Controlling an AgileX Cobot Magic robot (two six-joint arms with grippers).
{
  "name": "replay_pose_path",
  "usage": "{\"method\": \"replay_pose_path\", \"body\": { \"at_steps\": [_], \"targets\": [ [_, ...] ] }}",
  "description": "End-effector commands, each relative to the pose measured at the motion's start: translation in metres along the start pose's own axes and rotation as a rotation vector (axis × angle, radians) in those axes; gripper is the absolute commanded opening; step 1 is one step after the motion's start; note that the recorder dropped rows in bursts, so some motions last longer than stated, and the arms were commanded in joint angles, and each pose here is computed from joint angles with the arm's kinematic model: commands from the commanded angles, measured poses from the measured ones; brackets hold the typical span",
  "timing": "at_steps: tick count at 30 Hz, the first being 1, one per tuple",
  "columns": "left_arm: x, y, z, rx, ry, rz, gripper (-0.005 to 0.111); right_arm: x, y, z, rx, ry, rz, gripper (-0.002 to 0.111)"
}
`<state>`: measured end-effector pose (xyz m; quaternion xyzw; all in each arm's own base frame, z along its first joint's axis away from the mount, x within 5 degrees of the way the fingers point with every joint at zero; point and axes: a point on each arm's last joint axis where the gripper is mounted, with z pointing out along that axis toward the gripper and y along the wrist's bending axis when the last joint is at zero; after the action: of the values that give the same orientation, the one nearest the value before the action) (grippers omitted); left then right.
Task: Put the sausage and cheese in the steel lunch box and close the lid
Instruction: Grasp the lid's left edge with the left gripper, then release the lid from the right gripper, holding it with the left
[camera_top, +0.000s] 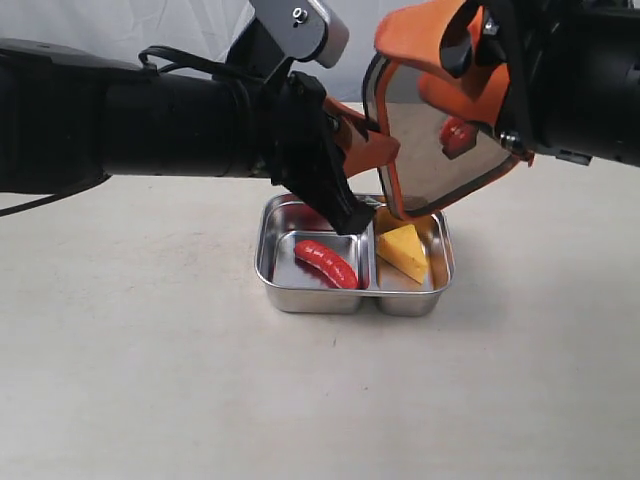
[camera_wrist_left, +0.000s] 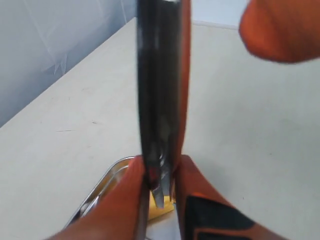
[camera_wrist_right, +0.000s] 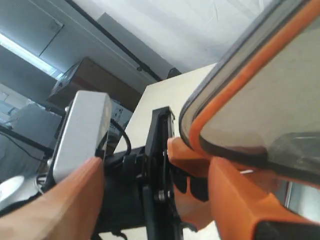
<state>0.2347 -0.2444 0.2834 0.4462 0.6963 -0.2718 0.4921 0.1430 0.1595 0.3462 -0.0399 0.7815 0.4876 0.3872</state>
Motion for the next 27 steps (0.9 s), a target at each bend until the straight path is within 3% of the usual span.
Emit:
{"method": "replay_pose_path", "body": {
  "at_steps": [1, 7, 14, 17, 22, 27],
  "targets": [
    [-0.002, 0.002, -0.001, -0.033, 0.001, 0.014, 0.000, 0.006, 0.001, -0.001, -0.015, 0.061, -0.025, 0.061],
    [-0.001, 0.007, -0.003, -0.092, 0.030, 0.056, 0.000, 0.011, 0.003, -0.004, -0.032, 0.120, -0.055, 0.061],
    [-0.012, 0.020, -0.023, -0.276, 0.041, 0.111, 0.000, 0.004, 0.005, -0.027, 0.015, 0.045, -0.124, 0.042],
    [-0.015, 0.022, -0.035, -0.337, 0.044, 0.154, 0.000, 0.002, 0.002, -0.035, 0.070, 0.020, -0.114, 0.041],
    [-0.006, 0.025, -0.052, -0.438, 0.086, 0.199, 0.000, 0.005, -0.018, -0.040, 0.294, 0.065, -0.091, 0.041],
    [0.007, 0.025, -0.066, -0.499, 0.128, 0.212, 0.000, -0.005, -0.037, -0.049, 0.524, -0.040, -0.101, 0.041]
  ]
}}
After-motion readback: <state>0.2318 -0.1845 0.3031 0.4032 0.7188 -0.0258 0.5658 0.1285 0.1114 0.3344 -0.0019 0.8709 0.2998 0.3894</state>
